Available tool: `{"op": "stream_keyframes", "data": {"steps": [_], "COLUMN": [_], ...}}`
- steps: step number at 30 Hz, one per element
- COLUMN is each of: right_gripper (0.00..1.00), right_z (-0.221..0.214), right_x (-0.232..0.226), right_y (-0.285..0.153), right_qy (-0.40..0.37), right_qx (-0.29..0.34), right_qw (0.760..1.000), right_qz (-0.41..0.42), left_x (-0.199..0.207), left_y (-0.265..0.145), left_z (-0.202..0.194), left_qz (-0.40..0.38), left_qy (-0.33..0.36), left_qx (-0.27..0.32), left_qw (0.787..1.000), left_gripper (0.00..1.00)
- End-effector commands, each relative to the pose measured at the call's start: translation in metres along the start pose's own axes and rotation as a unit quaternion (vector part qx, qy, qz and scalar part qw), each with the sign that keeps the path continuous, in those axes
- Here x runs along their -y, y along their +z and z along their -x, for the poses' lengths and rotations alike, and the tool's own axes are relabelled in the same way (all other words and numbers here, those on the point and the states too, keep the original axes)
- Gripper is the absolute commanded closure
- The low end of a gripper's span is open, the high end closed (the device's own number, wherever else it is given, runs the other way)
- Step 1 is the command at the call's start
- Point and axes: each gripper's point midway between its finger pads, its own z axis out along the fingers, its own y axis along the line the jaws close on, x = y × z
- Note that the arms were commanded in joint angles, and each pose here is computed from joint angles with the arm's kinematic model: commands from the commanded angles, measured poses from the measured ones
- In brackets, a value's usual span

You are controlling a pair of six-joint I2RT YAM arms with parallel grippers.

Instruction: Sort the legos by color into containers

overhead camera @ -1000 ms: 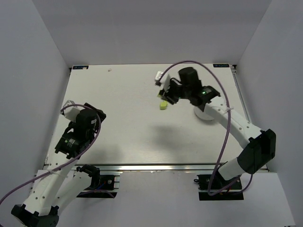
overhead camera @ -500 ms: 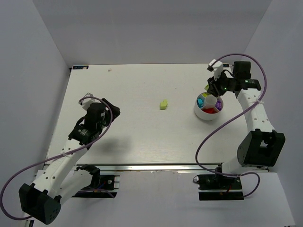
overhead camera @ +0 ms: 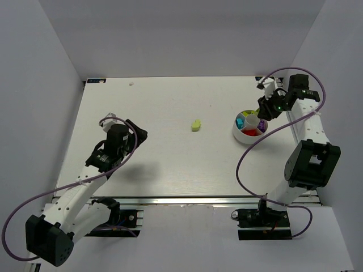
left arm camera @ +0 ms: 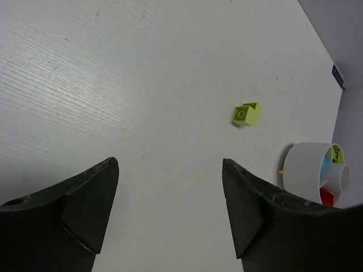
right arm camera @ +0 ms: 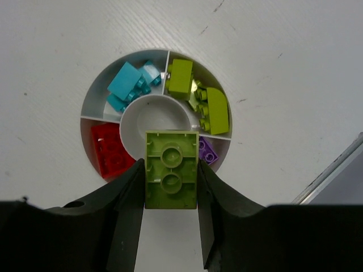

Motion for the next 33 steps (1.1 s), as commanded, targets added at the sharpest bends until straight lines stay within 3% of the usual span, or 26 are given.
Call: {"op": "stream_keyframes", "data": {"steps": [1, 8, 10, 13, 24, 29, 32, 33], "right_gripper": [1.0, 1.0, 1.0, 1.0, 0.97, 0.77, 0.54, 0.5], "right_z": [0.004, -0.003, -0.006, -0.006, -0.001, -0.003, -0.004, -0.005], "right_x": [0.001, 0.002, 0.002, 0.003, -0.012, -0.015, -0.01, -0.008], "right_y": [-0.013, -0.015, -0.015, -0.014, 0.009, 0.022, 0.024, 0.024], "right_qy": [-0.041, -0.041, -0.037, -0.035, -0.032, -0.038, -0.035, -0.036], "right_qx": [-0.017, -0.046, -0.055, -0.06, -0.057, -0.072, -0.076, -0.077], "right_qw": [0.999, 0.998, 0.998, 0.997, 0.996, 0.995, 0.995, 0.995], "right_qz": [0.008, 0.015, 0.018, 0.021, 0.062, 0.063, 0.051, 0.047], "left_x": [0.006, 0.021, 0.032, 0.032, 0.047, 0.043, 0.041, 0.041], "left_y": [0.006, 0.022, 0.026, 0.038, 0.047, 0.044, 0.042, 0.042], "left_z": [-0.004, -0.027, -0.043, -0.062, -0.072, -0.074, -0.074, -0.074], "left_qz": [-0.013, -0.042, -0.067, -0.04, -0.067, -0.067, -0.065, -0.065], "left_qy": [-0.007, 0.015, 0.04, 0.077, 0.064, 0.058, 0.056, 0.056], "left_qx": [-0.01, -0.068, -0.117, -0.187, -0.208, -0.208, -0.207, -0.206], "left_qw": [1.0, 0.997, 0.99, 0.979, 0.974, 0.974, 0.975, 0.975], "left_gripper": [0.18, 0.18, 0.22, 0.21, 0.21, 0.21, 0.21, 0.21]}}
